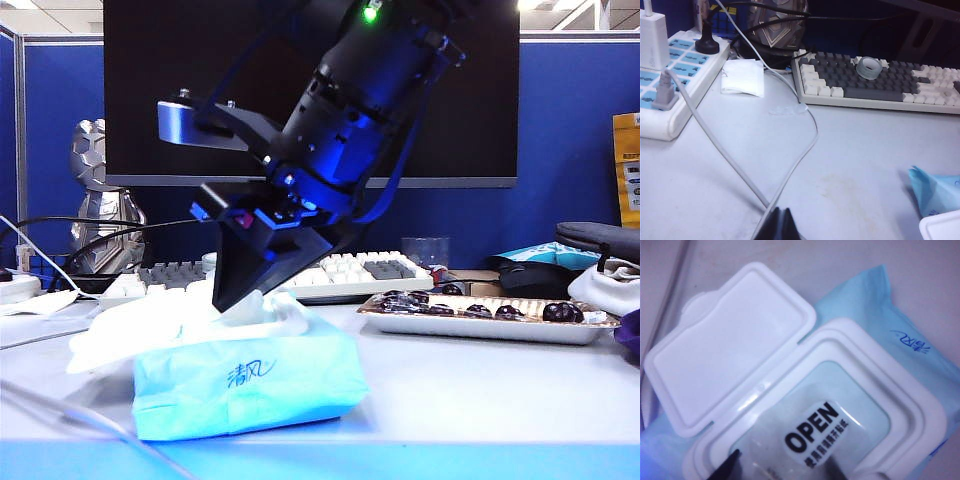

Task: Pull out a wet wipe from the sky blue wet wipes packet and place it on the table.

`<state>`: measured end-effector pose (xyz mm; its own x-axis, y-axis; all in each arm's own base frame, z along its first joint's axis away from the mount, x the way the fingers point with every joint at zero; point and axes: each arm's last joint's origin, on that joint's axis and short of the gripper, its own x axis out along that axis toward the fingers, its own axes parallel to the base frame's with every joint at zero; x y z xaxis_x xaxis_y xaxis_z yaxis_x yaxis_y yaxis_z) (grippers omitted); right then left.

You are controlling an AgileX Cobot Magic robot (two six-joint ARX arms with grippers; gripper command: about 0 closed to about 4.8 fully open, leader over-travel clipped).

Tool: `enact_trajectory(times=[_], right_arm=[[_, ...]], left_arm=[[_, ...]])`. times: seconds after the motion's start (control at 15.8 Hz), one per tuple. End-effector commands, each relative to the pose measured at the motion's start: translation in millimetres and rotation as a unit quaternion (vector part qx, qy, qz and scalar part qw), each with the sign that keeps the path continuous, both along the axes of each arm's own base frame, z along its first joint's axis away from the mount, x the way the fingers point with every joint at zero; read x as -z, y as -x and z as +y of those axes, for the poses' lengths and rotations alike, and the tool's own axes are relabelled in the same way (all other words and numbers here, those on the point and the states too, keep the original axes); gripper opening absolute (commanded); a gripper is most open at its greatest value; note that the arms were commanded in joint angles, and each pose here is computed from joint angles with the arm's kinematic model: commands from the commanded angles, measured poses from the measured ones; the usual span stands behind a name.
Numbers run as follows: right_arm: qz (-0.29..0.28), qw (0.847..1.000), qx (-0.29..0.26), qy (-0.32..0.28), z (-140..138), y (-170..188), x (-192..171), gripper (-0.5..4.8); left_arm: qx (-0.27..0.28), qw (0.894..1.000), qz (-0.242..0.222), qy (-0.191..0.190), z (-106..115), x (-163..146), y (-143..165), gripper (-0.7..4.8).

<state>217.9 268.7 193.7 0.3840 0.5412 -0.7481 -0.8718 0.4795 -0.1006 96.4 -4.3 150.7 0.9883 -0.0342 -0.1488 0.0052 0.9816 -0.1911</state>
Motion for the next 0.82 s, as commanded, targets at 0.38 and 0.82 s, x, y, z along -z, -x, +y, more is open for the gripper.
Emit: enact_trajectory(times=[0.38, 0.82], right_arm=[[-0.023, 1.0, 0.017, 0.001, 1, -2, -4, -0.01], [-0.095, 0.994, 0.042, -0.038, 14, -24, -60, -0.01]], left_arm=[[-0.001, 1.0, -0.005, -0.001, 0, -1, 0, -0.03], [-0.001, 1.0, -0.005, -0.001, 0, -1, 0, -0.03]])
